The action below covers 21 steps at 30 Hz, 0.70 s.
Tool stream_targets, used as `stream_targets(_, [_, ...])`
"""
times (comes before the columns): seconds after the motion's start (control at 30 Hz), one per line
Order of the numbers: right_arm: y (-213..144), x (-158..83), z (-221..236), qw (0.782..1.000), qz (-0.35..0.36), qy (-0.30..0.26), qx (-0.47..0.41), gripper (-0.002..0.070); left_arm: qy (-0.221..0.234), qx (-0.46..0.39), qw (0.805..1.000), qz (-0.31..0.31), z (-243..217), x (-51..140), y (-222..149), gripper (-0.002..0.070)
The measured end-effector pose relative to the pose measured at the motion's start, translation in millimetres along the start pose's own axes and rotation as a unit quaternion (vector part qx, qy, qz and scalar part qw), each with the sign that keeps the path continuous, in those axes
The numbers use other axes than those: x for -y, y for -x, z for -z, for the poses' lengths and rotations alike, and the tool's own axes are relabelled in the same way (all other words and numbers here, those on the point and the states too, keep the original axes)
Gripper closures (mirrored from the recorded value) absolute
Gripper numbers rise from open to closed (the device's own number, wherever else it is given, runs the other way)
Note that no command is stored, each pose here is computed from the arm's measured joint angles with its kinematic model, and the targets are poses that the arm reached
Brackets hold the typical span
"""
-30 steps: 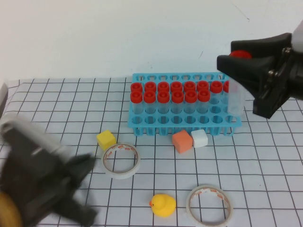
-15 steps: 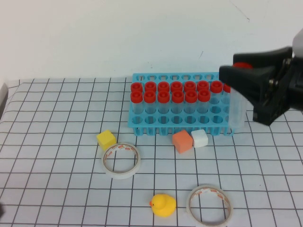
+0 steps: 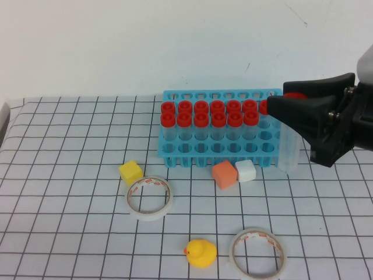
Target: Place the test tubes
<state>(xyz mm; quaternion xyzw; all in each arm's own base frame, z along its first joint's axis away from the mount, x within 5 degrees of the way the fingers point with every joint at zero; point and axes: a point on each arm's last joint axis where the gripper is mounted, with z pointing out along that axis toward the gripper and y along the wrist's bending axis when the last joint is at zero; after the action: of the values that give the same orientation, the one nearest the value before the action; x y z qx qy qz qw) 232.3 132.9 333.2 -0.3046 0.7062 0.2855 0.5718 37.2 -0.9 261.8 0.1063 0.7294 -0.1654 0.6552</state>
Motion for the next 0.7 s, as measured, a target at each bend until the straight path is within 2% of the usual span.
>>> stream_targets(0.57, [0.2,-0.9,0.0,1.0,0.0,0.005,0.001,0.0398,0.003,-0.011,1.0,-0.003,-2.0,-0.6,-5.4,0.0675])
stream_targets(0.7, [0.2,-0.9,0.0,1.0,0.023,0.005,0.001,0.0398,0.006,-0.015,1.0,-0.003,-2.2,-1.0,-6.6,0.0675])
